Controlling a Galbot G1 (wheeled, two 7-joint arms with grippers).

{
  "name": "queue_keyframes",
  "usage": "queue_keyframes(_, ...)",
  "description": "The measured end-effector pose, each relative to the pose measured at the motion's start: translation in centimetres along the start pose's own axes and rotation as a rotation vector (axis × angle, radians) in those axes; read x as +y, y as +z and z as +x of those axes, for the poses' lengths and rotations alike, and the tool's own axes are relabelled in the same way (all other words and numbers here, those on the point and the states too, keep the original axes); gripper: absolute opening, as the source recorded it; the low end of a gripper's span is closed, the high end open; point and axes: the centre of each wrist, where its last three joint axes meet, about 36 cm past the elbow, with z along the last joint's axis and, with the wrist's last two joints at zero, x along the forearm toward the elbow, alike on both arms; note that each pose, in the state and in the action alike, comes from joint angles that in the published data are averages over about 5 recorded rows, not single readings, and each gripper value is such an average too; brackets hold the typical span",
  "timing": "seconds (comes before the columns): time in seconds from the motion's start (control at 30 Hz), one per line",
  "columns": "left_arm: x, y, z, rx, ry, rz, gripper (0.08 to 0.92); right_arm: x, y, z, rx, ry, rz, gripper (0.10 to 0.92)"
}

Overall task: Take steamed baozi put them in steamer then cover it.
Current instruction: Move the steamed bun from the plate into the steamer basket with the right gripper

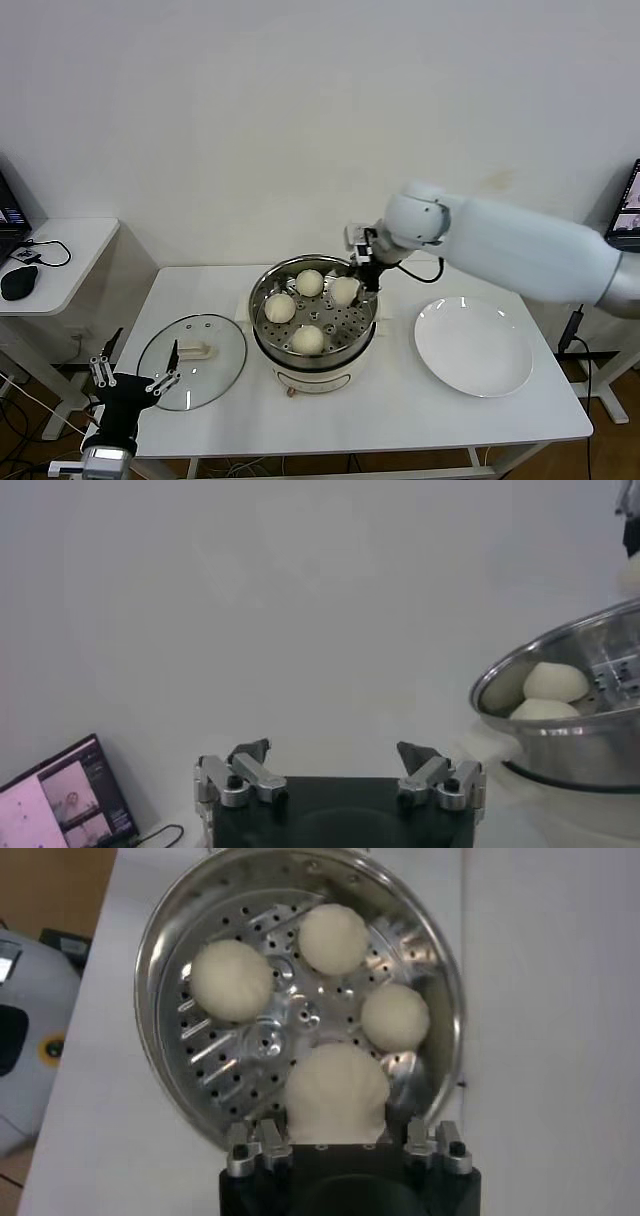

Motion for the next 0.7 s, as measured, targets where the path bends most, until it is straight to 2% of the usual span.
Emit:
queue_keyframes(0.33, 0.2, 0.3, -0.1, 0.002, -0.003, -0.007, 0.823, 0.4, -0.9, -4.0, 0.057, -0.006, -0.031, 0.619)
queue_keyframes(0.7, 0.2, 0.3, -0.2, 0.000, -0.006, -0.004, 0.823, 0.5, -0.6, -5.8, 0.078, 0.006, -0.065, 0.624)
